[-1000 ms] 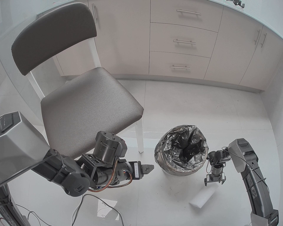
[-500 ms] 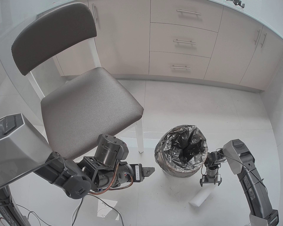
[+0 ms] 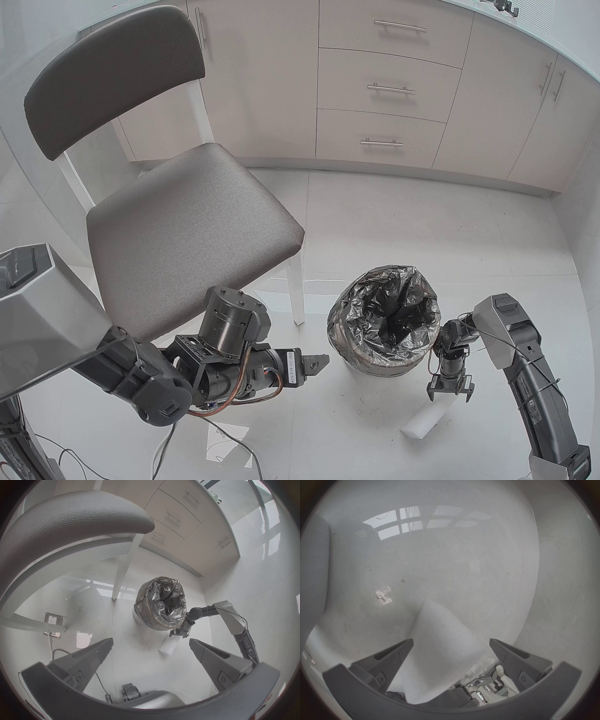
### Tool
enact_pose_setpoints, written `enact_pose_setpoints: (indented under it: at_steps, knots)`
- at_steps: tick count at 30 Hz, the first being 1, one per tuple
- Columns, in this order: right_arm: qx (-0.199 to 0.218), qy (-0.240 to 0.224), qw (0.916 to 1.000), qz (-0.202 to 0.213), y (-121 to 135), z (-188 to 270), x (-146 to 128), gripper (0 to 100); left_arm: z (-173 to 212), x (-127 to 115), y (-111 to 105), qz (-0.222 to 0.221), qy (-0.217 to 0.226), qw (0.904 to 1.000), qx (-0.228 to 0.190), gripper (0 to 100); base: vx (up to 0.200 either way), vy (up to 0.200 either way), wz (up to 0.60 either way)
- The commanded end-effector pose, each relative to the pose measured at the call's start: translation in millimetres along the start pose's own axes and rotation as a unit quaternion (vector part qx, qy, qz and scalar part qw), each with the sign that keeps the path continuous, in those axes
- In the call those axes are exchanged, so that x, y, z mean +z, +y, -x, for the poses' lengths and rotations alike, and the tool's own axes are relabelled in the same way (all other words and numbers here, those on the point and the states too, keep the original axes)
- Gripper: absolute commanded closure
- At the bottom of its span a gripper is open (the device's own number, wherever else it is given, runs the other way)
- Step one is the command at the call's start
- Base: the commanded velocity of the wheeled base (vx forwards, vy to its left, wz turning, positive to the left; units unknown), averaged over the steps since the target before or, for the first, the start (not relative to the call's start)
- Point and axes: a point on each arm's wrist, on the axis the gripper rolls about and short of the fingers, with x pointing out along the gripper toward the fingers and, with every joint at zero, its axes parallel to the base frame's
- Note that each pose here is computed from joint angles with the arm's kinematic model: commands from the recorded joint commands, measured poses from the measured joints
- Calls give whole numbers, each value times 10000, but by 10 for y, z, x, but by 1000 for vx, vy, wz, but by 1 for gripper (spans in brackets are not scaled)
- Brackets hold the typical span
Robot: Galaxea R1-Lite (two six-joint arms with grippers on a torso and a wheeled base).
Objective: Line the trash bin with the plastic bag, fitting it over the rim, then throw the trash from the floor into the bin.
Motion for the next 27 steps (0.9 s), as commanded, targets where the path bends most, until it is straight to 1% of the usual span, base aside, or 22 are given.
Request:
enact_pose_setpoints:
  at_steps: [1,10,16,27]
  knots:
    - [-74,-2,9999,-99,-2,32,-7,0,8,-8,-1,-9,8,10000,-3,0,0,0,0]
    - [-150,-7,9999,-33,93,-28,-98,0,5,-15,3,-9,22,10000,5,0,0,0,0]
    - [-28,-185,9998,-76,142,-83,-83,0,1,-18,5,-9,28,10000,9,0,0,0,0]
    - [56,-303,9994,-133,160,-82,-57,0,-7,-32,-4,-23,51,10000,1,0,0,0,0]
